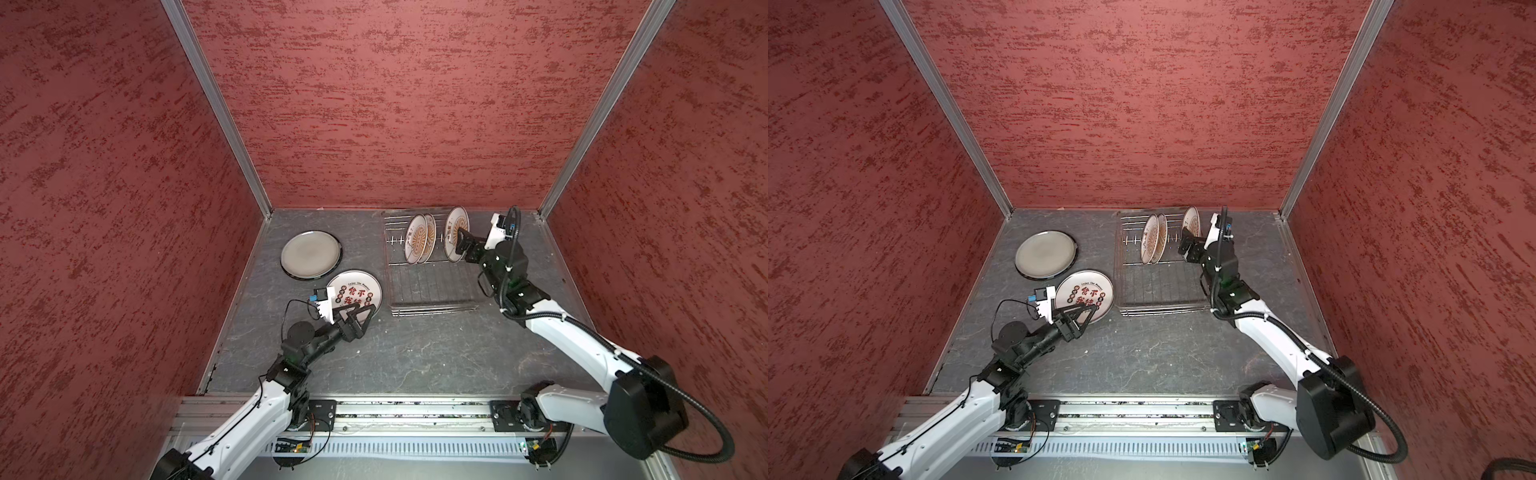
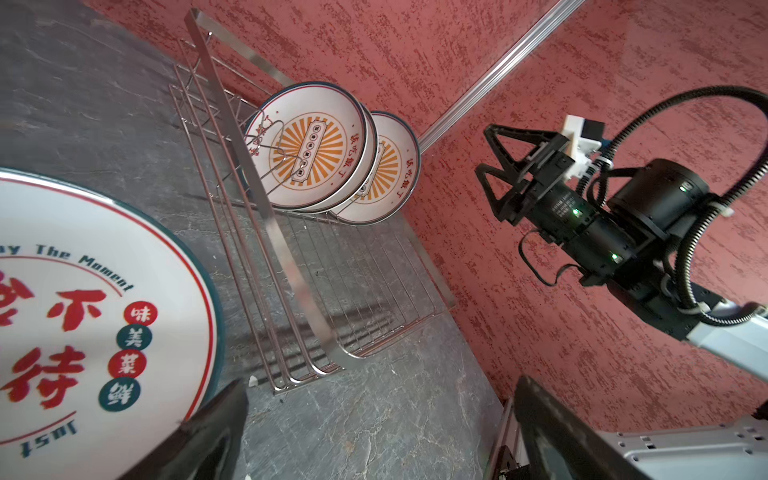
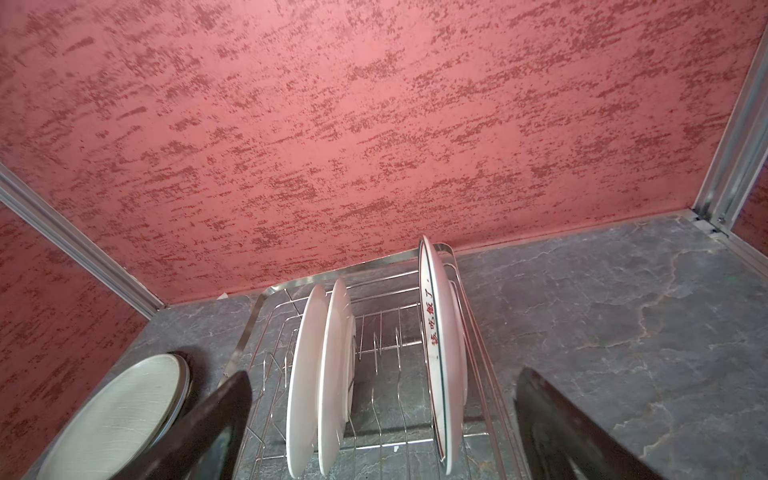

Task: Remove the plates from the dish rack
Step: 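Move the right gripper back to the rack toward the sunburst-printed plate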

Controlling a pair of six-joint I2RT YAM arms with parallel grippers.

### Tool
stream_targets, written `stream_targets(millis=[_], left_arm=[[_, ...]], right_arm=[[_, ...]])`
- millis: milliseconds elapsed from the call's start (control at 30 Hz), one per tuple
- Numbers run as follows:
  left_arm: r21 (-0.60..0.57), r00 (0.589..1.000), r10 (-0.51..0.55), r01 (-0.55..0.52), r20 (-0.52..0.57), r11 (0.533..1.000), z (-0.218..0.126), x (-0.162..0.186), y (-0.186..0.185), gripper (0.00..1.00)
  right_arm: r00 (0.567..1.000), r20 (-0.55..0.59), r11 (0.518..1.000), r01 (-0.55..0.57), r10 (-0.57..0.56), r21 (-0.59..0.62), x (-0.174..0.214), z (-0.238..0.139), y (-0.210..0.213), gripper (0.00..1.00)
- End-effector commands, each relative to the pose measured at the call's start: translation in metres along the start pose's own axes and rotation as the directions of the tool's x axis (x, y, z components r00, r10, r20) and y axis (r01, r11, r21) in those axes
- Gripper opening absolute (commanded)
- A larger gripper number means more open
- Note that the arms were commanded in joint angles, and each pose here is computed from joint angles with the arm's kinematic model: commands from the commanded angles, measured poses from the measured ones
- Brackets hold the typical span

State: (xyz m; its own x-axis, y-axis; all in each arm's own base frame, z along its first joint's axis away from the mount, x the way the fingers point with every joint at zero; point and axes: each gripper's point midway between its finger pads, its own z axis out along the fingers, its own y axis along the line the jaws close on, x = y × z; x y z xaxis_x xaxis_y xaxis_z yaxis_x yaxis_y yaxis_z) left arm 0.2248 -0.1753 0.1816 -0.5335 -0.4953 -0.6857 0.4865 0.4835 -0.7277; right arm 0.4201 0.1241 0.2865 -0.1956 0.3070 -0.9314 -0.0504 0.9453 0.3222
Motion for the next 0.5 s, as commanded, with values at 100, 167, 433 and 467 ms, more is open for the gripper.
stream_targets(millis=[100, 167, 433, 467], left_arm=[[0.100, 0.997, 0.069, -0.072, 0.037, 0.992, -0.005, -0.006, -0.023, 0.99], [0.099, 0.996, 0.071, -0.075, 0.050, 0.992, -0.008, -0.008, -0.024, 0.99], [0.110, 0.988, 0.059, -0.075, 0.143, 0.991, -0.024, -0.015, -0.026, 0.99], [0.107, 0.987, 0.064, -0.081, 0.149, 0.991, -0.025, -0.016, -0.027, 0.99]], right_arm=[[0.977, -0.195, 0.972, 0.127, -0.088, 0.196, 0.029, 0.053, -0.044, 0.85], [0.967, -0.235, 0.965, 0.151, -0.100, 0.214, 0.035, 0.067, -0.047, 0.78], [0.936, -0.320, 0.906, 0.257, -0.146, 0.336, 0.045, 0.092, -0.068, 0.51], [0.936, -0.320, 0.901, 0.262, -0.150, 0.345, 0.046, 0.092, -0.070, 0.49]])
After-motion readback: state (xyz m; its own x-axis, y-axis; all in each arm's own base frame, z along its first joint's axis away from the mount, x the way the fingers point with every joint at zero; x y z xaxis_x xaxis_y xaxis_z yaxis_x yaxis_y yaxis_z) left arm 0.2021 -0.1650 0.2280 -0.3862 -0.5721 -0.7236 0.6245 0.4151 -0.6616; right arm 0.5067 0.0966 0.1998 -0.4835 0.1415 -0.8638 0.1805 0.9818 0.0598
